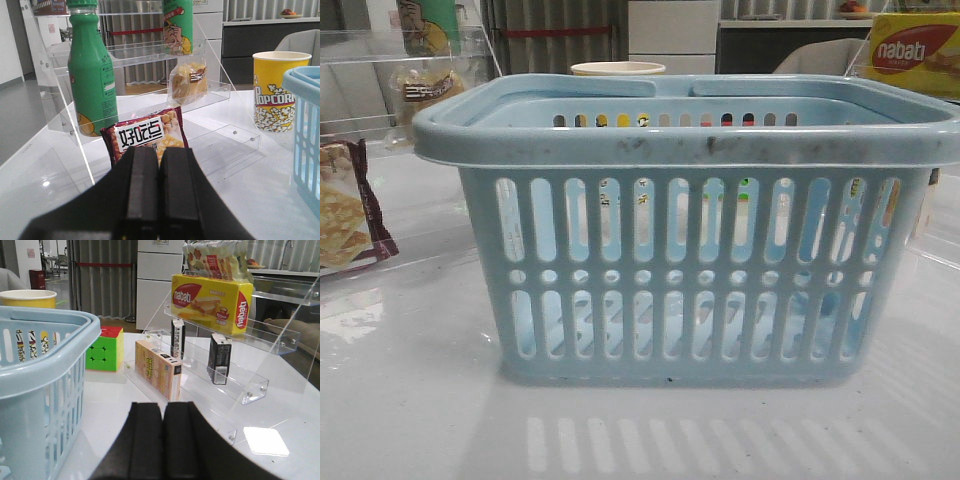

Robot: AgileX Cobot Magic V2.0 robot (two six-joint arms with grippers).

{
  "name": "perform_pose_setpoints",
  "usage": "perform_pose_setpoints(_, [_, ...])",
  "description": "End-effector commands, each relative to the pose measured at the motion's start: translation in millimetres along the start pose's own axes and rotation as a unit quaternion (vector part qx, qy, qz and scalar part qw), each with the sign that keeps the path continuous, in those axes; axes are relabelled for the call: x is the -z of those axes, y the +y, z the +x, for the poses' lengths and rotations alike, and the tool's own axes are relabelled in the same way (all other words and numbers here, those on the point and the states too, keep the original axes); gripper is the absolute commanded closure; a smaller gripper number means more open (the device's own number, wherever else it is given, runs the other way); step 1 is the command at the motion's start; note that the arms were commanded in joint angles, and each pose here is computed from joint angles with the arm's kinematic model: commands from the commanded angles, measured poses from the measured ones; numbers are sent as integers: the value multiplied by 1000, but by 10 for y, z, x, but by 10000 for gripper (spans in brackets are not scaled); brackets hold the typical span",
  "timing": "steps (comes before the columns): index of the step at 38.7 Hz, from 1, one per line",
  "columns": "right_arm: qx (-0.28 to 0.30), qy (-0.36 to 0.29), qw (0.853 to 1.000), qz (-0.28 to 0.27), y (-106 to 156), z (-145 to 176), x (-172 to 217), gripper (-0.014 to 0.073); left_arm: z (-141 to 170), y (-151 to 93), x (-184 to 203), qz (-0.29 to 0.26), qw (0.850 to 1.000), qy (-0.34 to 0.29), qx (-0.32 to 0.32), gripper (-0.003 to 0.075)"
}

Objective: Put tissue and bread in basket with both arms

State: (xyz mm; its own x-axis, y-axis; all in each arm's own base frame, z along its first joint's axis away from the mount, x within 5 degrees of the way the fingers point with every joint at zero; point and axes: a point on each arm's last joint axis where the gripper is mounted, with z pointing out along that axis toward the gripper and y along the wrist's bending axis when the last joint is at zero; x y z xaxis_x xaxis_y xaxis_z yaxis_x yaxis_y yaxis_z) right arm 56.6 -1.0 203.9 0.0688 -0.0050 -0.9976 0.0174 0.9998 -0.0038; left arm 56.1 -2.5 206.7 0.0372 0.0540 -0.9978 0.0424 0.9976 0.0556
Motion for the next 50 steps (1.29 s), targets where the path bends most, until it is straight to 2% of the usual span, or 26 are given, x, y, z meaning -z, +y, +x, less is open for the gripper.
perform_pose_setpoints(1, [4,-55,998,4,-5,-93,18,538,-85,8,17,-5,999,-51,7,629])
perform_pose_setpoints(35, [4,-61,998,4,-5,-117,21,538,-109,10,20,-6,998,-62,6,629])
perform_pose_setpoints(43, [4,-93,996,4,-5,-493,86,538,-447,29,88,-10,990,-139,5,629])
perform_pose_setpoints(50, [4,-111,994,4,-5,-1091,245,538,-1053,60,264,-11,984,-180,6,629])
